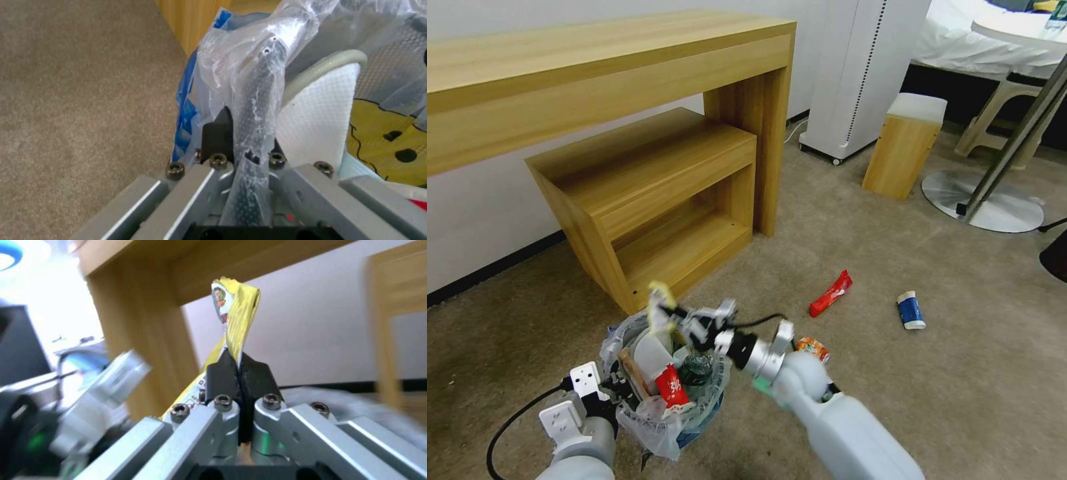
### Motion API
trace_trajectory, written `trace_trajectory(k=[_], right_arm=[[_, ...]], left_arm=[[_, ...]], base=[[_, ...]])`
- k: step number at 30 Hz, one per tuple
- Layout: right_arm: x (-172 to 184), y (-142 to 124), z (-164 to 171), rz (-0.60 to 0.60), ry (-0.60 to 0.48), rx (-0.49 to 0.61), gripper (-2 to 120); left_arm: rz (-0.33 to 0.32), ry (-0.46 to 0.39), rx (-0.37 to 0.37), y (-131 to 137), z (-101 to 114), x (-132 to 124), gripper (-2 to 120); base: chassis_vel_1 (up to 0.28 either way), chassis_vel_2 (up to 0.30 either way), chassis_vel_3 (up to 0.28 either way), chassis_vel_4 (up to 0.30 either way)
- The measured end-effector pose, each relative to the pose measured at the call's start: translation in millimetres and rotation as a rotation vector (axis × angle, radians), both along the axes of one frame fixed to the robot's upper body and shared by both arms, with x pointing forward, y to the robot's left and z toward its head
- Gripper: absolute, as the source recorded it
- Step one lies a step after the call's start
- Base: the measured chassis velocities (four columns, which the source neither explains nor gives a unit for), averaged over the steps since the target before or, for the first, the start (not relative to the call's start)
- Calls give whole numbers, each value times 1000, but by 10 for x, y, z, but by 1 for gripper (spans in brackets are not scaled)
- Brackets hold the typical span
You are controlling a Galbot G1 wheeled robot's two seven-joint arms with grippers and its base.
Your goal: Pick up the trash bin and place the garbage on the floor into it.
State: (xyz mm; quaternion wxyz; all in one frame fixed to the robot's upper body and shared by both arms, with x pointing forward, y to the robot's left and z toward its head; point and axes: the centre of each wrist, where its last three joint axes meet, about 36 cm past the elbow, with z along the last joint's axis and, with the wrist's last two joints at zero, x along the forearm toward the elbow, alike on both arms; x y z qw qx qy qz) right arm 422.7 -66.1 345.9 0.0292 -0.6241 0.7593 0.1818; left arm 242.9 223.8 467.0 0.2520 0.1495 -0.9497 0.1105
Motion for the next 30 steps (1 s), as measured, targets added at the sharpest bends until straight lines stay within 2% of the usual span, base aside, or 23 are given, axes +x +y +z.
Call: trace_trajectory(k=[2, 11, 14, 16, 19, 20, 23, 27, 30], right_arm=[[-66, 58, -54, 53, -29, -17, 0], [-174, -1, -195, 86, -48, -72, 0], [-160, -54, -193, 75, -53, -79, 16], [-157, -64, -195, 71, -54, -82, 19], [-142, -99, -222, 60, -55, -102, 34], [-142, -99, -222, 60, -55, -102, 34], [-126, -127, -238, 53, -53, -117, 48], [-117, -139, -244, 48, -52, -123, 57], [-79, -191, -188, 20, -59, -116, 74]], left_arm=[[-1, -3, -3, -6, 20, -15, 0], [-4, -6, -6, -29, 29, -24, 0], [-4, -5, -6, -34, 33, -35, 0], [-4, -5, -5, -36, 34, -40, 0], [-5, -7, -5, -38, 53, -57, 0], [-5, -7, -5, -38, 53, -57, 0], [-4, -9, -4, -34, 66, -73, 0], [-4, -9, -4, -34, 69, -78, 0], [-3, -10, -3, -30, 72, -79, 0]], base=[[0, 0, 0, 0], [0, 0, 0, 0], [0, 0, 0, 0], [0, 0, 0, 0], [0, 0, 0, 0], [0, 0, 0, 0], [0, 0, 0, 0], [0, 0, 0, 0], [0, 0, 0, 0]])
